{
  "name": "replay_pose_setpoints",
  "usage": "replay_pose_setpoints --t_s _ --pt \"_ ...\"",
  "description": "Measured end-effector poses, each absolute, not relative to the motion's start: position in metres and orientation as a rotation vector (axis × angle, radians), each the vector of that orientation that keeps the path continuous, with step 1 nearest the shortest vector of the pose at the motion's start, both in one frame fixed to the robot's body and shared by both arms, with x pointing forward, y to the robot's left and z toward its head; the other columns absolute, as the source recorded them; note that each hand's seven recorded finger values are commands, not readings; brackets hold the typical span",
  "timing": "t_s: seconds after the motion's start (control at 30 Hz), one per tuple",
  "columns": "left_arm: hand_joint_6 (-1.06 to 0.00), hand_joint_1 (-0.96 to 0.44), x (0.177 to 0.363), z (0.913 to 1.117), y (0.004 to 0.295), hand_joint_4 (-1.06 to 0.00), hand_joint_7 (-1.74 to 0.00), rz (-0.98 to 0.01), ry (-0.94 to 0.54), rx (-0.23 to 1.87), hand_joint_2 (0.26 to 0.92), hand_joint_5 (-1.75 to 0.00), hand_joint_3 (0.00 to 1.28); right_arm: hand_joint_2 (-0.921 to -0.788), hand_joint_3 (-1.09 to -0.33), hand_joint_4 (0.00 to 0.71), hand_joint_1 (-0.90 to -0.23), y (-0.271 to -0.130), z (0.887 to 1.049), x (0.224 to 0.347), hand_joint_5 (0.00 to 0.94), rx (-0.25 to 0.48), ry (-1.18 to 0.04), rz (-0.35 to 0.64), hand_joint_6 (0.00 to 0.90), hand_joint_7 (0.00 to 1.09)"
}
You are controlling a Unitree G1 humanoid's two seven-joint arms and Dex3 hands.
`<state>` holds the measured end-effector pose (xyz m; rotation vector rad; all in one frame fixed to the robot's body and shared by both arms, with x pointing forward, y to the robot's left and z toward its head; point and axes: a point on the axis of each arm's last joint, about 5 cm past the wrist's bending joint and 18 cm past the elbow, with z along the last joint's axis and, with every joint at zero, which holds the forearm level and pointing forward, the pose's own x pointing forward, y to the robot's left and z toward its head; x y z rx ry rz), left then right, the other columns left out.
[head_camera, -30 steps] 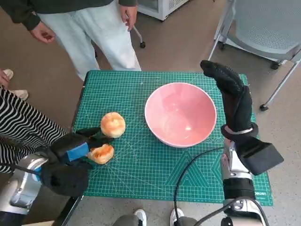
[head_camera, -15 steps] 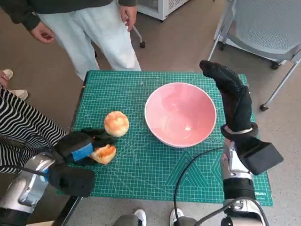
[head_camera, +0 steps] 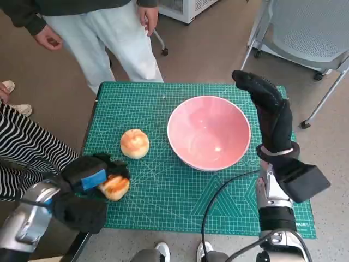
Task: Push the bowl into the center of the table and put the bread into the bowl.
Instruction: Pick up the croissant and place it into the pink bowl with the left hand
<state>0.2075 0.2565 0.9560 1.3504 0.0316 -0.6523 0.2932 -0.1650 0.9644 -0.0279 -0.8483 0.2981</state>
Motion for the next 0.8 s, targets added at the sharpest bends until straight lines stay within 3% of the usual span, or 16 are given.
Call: replay_pose_setpoints --t_s 0.3,0.57,0.8 --pt "-0.60 0.00 0.201 0.978 0.253 -0.65 -1.22 -0.639 -0.008 1.311 0.911 -1.19 0.11 -0.921 -0.722 0.157 -0.691 -0.166 0.964 0.294 0.002 -0.020 -0.844 0.298 -0.001 0.61" --pt "-0.61 0.00 0.197 1.021 0.249 -0.62 -1.16 -0.593 -0.147 1.265 0.919 -1.27 0.11 -0.921 -0.716 0.159 -0.688 -0.167 0.963 0.295 0.003 -0.020 -0.839 0.308 -0.001 0.60" --pt "-0.62 0.00 0.206 1.057 0.236 -0.65 -1.14 -0.532 -0.345 1.217 0.916 -1.25 0.10 -0.921 -0.711 0.161 -0.685 -0.172 0.962 0.296 0.004 -0.004 -0.835 0.302 -0.001 0.60"
